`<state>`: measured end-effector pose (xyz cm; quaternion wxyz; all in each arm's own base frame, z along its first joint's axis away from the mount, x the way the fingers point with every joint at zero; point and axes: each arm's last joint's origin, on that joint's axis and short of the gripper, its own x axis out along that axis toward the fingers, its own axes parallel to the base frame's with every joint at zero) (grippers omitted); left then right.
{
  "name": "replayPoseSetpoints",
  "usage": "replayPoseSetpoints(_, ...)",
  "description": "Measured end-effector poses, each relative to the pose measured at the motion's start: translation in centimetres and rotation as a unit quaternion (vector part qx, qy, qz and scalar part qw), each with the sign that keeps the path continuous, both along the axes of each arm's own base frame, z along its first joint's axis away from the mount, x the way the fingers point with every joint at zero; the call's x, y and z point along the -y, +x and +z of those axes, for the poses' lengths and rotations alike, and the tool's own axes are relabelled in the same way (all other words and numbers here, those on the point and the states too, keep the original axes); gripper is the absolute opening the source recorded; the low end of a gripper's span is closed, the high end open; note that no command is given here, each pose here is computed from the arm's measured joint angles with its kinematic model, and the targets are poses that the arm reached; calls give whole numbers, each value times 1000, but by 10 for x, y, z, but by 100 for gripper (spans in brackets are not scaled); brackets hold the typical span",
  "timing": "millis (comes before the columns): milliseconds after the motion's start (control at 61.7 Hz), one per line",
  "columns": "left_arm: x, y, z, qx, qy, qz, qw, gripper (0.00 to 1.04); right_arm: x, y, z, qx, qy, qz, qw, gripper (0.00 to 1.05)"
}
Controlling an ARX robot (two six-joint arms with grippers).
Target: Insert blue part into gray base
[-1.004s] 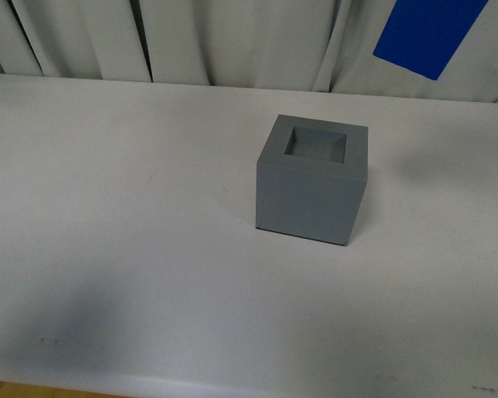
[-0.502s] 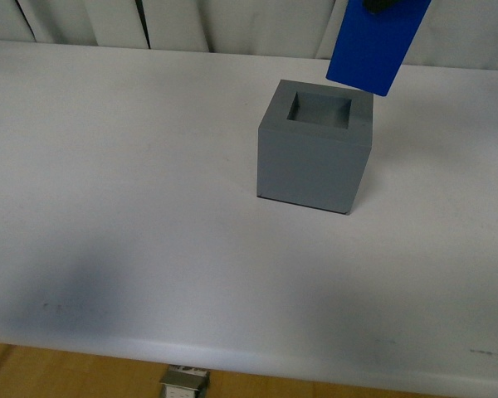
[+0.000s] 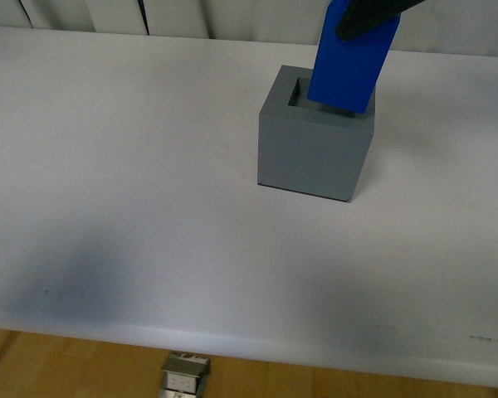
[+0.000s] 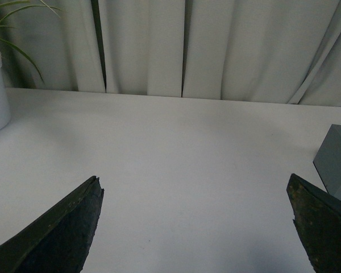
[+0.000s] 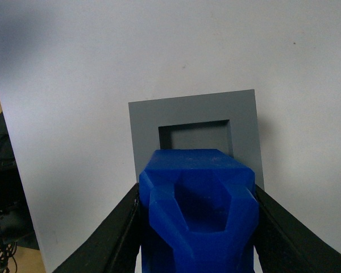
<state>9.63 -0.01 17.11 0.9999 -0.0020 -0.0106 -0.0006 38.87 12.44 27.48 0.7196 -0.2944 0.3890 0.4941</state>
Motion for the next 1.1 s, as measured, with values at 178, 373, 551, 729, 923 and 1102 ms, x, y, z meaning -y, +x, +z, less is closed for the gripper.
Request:
replayPoseSetpoints(178, 0, 0, 0, 0, 0, 0, 1000, 98, -1, 3, -1, 6, 0, -1, 1000, 47)
replayPoseSetpoints(373, 0, 0, 0, 0, 0, 0, 1000, 98, -4, 7, 2, 10, 5, 3, 1000, 47)
replayPoseSetpoints(551, 0, 0, 0, 0, 0, 0, 1000, 98, -9, 8, 4, 10, 3, 7, 1000, 47)
replayPoseSetpoints(729, 0, 0, 0, 0, 0, 0, 1000, 98, -13, 10, 0, 4, -5, 12, 1000, 47)
replayPoseSetpoints(923, 0, 0, 0, 0, 0, 0, 1000, 98, -15, 12, -1, 6, -10, 12, 1000, 47)
replayPoseSetpoints(1102, 0, 0, 0, 0, 0, 0, 1000, 98, -16, 13, -5, 1, -14, 13, 1000, 47)
